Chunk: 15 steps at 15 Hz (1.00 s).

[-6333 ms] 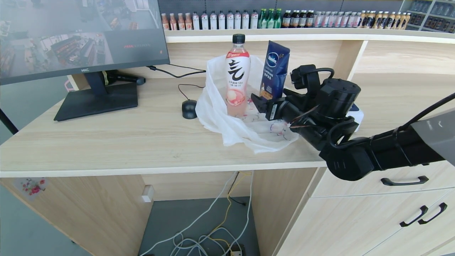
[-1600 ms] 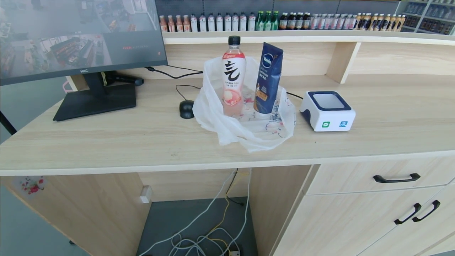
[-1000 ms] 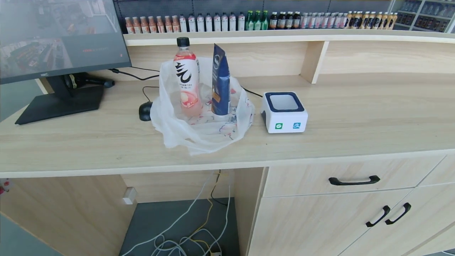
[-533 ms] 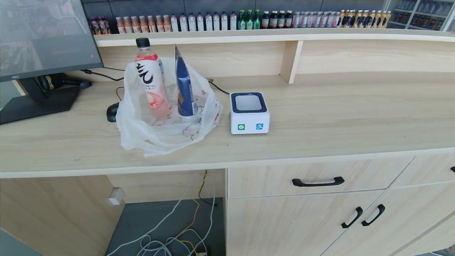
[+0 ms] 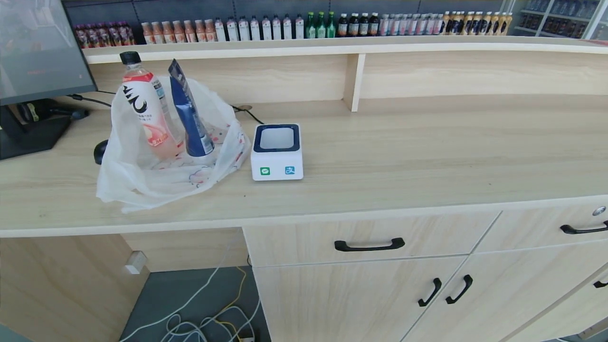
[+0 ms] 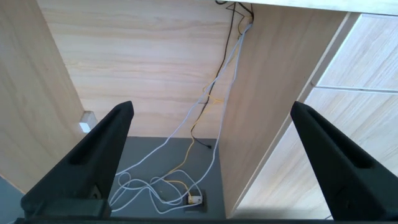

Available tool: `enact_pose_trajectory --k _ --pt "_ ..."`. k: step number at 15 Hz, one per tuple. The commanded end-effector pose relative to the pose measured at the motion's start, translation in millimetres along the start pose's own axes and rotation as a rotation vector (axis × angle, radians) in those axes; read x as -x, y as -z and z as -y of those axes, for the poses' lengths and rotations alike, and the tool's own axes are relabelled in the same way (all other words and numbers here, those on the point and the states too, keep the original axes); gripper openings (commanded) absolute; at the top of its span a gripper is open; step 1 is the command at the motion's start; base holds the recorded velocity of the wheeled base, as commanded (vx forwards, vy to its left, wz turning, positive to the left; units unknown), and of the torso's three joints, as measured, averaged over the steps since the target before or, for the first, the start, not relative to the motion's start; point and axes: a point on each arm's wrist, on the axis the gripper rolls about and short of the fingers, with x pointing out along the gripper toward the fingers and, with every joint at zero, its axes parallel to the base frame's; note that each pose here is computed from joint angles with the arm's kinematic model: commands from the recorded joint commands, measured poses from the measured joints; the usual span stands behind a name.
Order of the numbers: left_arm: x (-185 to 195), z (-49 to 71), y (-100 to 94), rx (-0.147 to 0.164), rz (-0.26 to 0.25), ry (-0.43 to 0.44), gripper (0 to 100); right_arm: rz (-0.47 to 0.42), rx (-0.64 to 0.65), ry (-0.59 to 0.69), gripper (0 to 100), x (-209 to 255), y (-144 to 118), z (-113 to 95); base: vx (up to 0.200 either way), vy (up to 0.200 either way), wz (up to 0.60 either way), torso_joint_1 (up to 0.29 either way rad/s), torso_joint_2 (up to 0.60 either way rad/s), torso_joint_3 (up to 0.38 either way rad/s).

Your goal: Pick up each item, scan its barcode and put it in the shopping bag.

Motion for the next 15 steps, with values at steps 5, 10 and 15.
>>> enact_pose_trajectory --k 5,10,15 --pt "0.0 0.0 0.0 0.000 0.000 -0.001 100 -0.001 0.000 -0.001 100 -0.2 -0.2 0.0 0.000 0.000 0.00 0.000 0.00 0.000" --pt "0.0 0.0 0.0 -0.007 0.000 -0.001 100 -0.001 0.000 -0.001 100 -0.2 -0.2 0.0 0.000 0.000 0.00 0.000 0.00 0.000" --pt "0.0 0.0 0.0 -0.007 0.000 -0.001 100 -0.003 0.000 -0.001 100 -0.2 0.0 0.0 0.000 0.000 0.00 0.000 0.00 0.000"
